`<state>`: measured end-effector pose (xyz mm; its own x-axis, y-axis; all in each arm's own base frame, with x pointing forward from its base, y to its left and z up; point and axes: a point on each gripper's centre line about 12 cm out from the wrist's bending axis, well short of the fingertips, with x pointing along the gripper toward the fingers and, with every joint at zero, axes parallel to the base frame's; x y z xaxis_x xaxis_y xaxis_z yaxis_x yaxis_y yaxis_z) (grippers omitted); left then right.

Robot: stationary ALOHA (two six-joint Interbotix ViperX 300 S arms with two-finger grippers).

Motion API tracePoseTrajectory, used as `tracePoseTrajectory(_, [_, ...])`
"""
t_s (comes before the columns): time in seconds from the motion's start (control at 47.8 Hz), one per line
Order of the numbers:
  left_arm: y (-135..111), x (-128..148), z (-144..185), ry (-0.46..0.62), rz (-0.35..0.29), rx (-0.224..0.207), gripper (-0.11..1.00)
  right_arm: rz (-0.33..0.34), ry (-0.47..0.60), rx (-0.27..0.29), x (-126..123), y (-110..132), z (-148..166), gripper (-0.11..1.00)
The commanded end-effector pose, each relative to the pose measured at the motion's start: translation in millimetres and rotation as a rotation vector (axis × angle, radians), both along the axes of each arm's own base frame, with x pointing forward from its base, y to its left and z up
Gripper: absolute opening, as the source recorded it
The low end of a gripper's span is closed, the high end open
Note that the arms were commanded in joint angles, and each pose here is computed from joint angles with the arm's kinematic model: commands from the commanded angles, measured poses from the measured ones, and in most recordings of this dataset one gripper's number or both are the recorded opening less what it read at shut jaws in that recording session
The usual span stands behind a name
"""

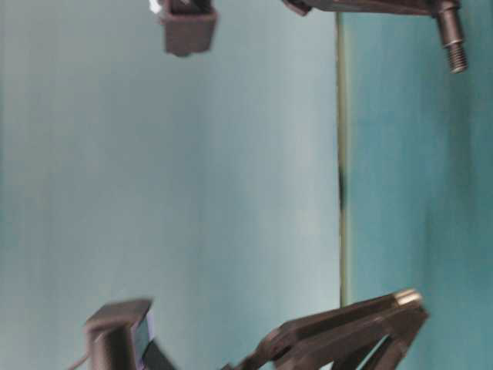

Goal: Insert the washer onto the shaft with both hands.
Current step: 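Lift washer and shaft and rotate grippers to face each other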

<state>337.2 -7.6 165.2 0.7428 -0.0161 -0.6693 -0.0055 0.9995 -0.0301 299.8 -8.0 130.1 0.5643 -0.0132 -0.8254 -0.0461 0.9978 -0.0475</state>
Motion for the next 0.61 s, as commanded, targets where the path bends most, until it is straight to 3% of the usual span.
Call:
tracePoseTrajectory(0.0, [1.0, 0.6, 10.8, -0.044, 0.003, -0.001, 0.37, -0.013, -0.06, 0.011, 2.4, 0.2, 9.5, 0.0])
tracePoseTrajectory(0.188, [0.9, 2.7, 17.2, -0.089, 0.007, -0.008, 0.37, -0.051, -0.139, 0.037, 2.9, -0.7, 15.5, 0.0])
tracePoseTrajectory(0.439, [1.6, 7.4, 27.1, -0.193, 0.009, -0.013, 0.37, -0.15, -0.331, 0.12, -1.2, -1.8, 26.7, 0.0])
tracePoseTrajectory(0.586, [2.6, 7.8, 27.9, -0.208, 0.012, -0.013, 0.37, -0.157, -0.38, 0.132, -8.5, -1.4, 27.6, 0.0])
